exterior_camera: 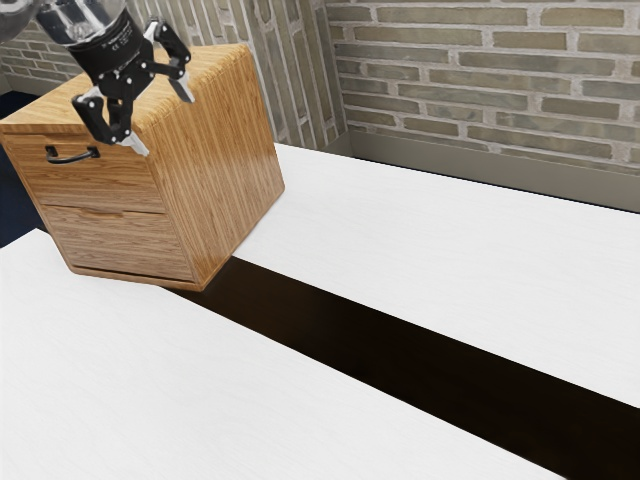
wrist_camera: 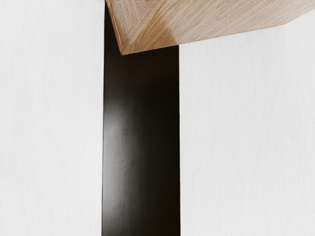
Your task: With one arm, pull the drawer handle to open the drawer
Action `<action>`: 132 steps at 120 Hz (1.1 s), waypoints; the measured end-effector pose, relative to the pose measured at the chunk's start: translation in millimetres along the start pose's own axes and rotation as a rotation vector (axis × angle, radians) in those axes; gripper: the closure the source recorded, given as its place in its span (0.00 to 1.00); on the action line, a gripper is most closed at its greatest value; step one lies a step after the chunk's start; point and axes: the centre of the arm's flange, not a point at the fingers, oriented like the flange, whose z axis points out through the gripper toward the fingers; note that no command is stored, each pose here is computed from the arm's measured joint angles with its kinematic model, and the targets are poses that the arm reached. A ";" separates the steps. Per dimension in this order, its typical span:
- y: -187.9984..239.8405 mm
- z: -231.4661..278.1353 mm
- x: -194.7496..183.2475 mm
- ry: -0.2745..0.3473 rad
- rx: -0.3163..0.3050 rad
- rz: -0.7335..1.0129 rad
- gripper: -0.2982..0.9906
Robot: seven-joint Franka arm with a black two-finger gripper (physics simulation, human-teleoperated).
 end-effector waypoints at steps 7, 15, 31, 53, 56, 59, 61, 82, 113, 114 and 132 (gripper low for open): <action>2.2 8.8 12.6 0.006 0.000 -0.019 0.23; 3.4 16.5 32.4 0.019 -0.008 -0.047 0.23; -2.1 36.4 83.0 0.047 -0.006 -0.127 0.23; -34.9 52.2 164.2 0.001 -0.021 -0.285 0.23; -39.7 52.8 172.0 -0.002 -0.017 -0.305 0.23; -43.1 54.5 178.0 -0.005 -0.013 -0.319 0.23; -44.5 56.5 181.2 -0.007 -0.010 -0.327 0.23; -39.7 75.6 177.8 -0.037 0.022 -0.336 0.23; -52.4 85.6 205.7 -0.020 0.038 -0.397 0.23; -53.2 85.2 207.7 -0.018 0.035 -0.400 0.23; -65.0 72.5 240.4 0.039 -0.037 -0.437 0.23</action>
